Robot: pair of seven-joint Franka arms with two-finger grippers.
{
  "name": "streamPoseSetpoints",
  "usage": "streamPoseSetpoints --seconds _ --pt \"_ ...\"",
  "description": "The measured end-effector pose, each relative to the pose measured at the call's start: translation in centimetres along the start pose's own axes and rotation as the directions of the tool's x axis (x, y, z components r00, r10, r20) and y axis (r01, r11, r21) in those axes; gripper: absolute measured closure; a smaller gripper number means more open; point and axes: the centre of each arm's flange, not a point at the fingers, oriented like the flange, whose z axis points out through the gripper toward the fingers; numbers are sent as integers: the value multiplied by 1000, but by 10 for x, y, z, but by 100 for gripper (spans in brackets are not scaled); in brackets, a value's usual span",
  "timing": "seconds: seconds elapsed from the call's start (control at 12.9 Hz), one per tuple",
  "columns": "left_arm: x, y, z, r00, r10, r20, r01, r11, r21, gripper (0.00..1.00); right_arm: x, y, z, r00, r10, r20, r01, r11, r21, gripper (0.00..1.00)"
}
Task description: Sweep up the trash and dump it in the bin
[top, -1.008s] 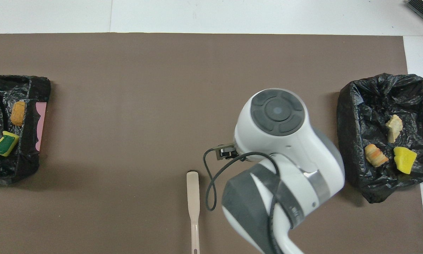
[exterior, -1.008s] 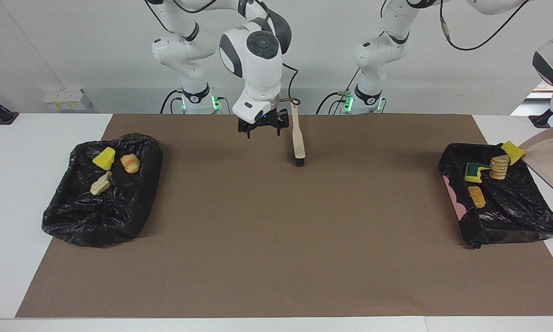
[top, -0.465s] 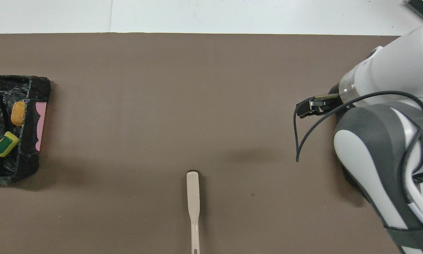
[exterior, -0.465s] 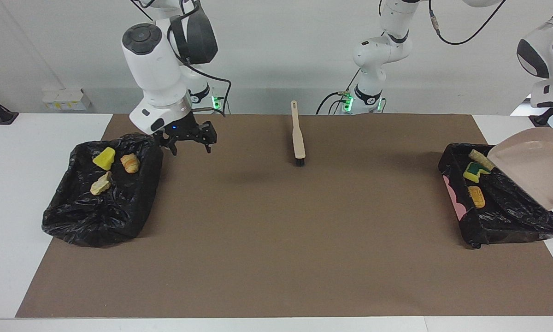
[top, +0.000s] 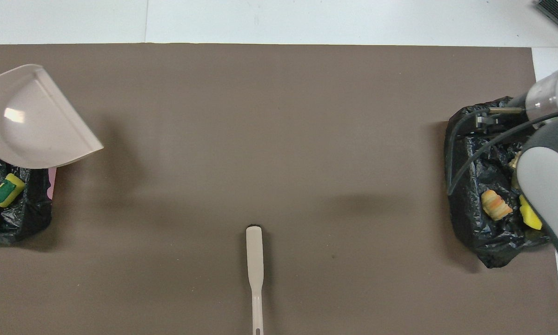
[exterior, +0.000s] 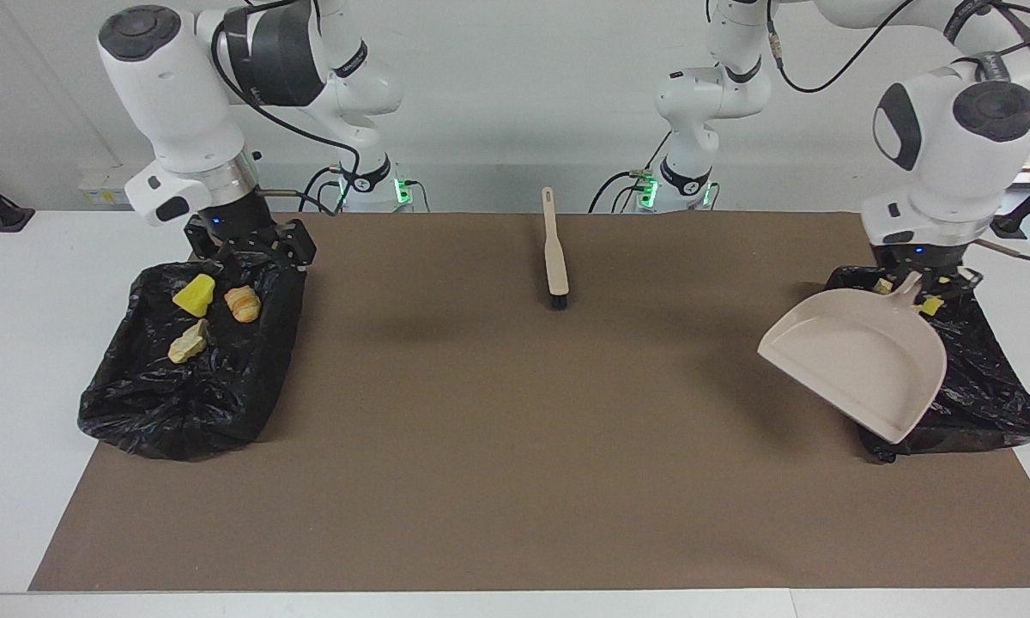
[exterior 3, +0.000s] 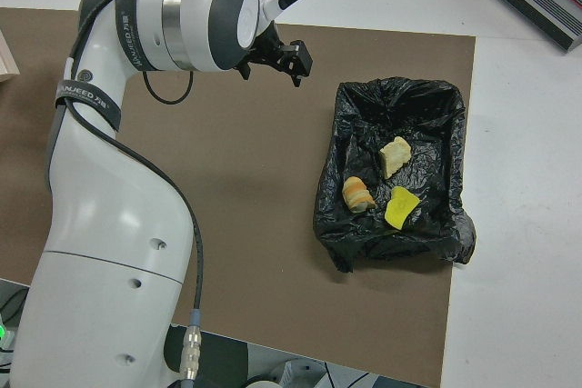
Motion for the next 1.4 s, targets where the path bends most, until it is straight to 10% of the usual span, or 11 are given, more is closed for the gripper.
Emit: streamPoseSetpoints --seconds 0.85,1.4 --pt "220 213 23 866 -498 -38 486 858 -166 68 -42 14 -40 1000 0 22 1 1000 -5 0" --pt "281 245 44 772 -635 -37 612 758 -227 68 -42 11 -40 1000 -7 22 7 1000 -5 0"
